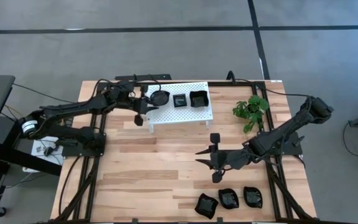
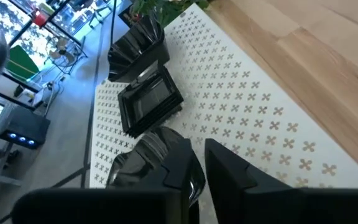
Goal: Pick & Place Mini shaped plates
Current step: Stack the leaf-shaped plate on top of the leaf-shaped plate on the shelf
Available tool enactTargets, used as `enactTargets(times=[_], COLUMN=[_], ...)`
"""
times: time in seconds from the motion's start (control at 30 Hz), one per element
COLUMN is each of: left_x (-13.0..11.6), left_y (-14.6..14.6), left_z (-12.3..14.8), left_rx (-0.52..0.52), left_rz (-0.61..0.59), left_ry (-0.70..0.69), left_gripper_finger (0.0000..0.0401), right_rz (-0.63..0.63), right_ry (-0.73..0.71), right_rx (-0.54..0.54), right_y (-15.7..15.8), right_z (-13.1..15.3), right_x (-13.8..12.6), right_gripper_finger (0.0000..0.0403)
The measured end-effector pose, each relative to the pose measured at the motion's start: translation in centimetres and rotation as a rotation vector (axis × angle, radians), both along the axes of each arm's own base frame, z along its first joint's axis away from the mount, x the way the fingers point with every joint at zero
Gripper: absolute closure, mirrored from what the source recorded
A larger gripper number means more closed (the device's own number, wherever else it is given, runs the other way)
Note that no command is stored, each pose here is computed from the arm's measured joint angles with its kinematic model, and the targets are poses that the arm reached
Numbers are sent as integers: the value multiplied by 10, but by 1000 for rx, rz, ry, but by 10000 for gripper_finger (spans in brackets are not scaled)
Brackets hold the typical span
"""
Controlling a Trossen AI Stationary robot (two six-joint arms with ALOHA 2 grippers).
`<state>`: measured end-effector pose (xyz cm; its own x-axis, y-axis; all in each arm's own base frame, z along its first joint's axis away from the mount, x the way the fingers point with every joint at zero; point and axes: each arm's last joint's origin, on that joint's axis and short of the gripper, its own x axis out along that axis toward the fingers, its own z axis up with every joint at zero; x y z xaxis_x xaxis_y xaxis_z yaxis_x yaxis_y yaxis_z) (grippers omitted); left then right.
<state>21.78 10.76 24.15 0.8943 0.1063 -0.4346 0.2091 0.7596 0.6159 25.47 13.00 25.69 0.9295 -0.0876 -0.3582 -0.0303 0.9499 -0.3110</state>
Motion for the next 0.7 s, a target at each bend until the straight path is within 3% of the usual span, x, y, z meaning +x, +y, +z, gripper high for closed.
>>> enactTargets(times=[0.33,0.53,0.7], left_x=[-5,-1,13], left_y=[-17,-27,-37], left_z=[18,23,27], left_rx=[1,-237,-217], left_rz=[29,210,304], left_ry=[-73,-143,-245], left_gripper_finger=[304,303,308], right_rz=[-18,12,26], right_ry=[4,9,-23], right_rx=[3,-6,-34], right_y=[-6,-6,-6], right_z=[0,0,3], right_x=[3,3,5], right_gripper_finger=[302,302,302])
